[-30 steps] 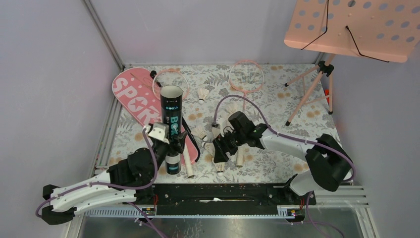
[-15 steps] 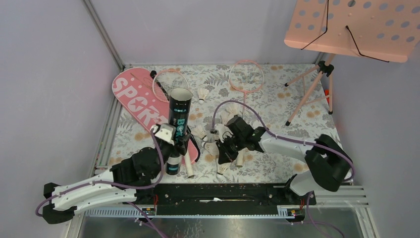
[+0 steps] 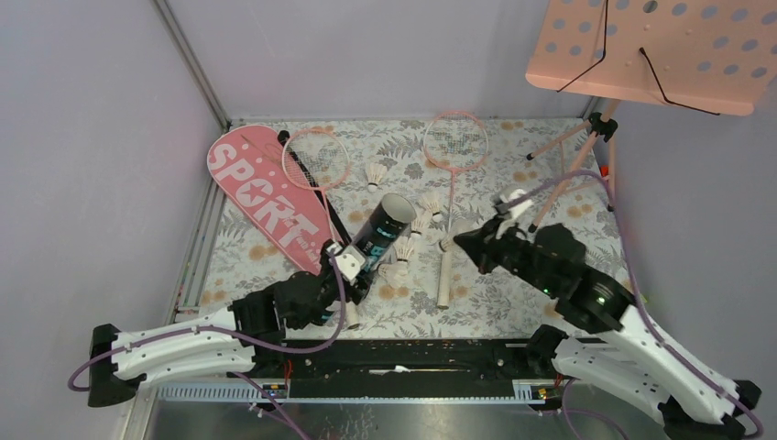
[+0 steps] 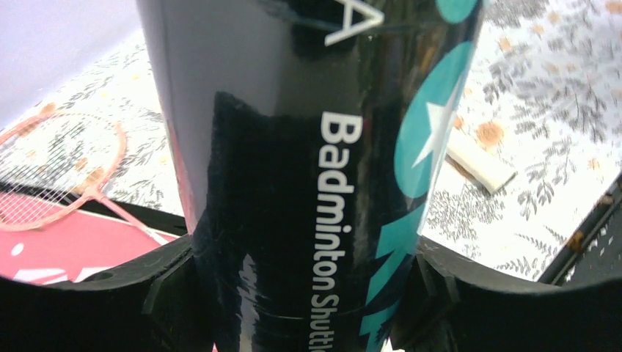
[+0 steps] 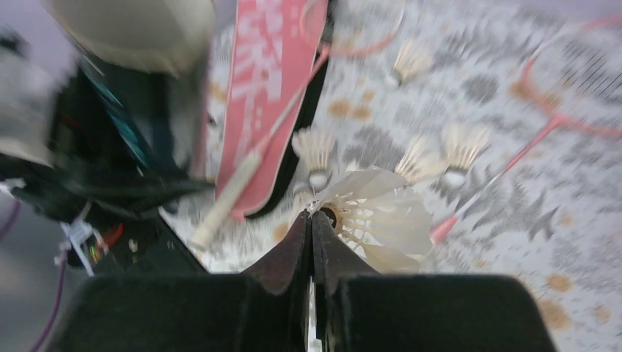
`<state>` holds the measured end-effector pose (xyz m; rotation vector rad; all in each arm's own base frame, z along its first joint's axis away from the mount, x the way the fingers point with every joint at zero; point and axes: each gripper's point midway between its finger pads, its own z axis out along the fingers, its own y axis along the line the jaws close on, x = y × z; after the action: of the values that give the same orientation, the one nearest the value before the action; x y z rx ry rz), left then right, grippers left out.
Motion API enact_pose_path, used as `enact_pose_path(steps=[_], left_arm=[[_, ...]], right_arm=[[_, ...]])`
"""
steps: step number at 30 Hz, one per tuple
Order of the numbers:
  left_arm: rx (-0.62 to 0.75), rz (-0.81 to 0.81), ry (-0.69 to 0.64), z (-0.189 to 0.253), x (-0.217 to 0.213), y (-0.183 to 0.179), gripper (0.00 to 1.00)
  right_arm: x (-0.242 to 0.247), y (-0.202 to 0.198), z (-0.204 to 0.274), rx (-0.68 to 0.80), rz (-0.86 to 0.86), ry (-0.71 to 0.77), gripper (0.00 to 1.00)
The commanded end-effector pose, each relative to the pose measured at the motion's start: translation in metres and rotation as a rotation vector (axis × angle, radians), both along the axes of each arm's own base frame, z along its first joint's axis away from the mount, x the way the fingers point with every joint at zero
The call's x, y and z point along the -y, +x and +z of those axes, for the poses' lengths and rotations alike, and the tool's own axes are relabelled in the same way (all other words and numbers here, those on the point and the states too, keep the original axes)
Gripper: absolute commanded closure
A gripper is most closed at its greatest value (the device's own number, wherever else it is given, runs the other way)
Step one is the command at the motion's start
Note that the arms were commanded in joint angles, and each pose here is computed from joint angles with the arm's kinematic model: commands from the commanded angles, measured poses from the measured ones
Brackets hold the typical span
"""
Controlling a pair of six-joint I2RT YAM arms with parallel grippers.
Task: Pack up the badminton gear
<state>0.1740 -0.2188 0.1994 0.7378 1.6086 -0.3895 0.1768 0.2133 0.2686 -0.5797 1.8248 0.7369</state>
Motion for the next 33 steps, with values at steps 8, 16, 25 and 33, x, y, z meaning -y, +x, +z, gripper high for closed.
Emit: enact_pose_path(steps=[8,16,25,33], left_arm=[[0.047,-0.213,0.023,0.007,0.038,-0.016,0.78],[0.046,-0.257,0.016,0.006,0.042,-0.022,0.78],[0.074,-0.258,-0.015,0.011,0.039,-0.023,0.78],[0.092,-0.299,-0.036,0.012,0.04,-0.029,0.77]], right_arm=[[0.024,-0.032,0.133,0.301,0.09,0.174,1.0],[-0.022,-0.033,0.135,0.241,0.28,0.12,1.0],[-0.06,-0.045,0.115,0.083,0.46,0.128,1.0],[-0.077,-0.038,0.089,-0.104,0.442,0.111,1.0]])
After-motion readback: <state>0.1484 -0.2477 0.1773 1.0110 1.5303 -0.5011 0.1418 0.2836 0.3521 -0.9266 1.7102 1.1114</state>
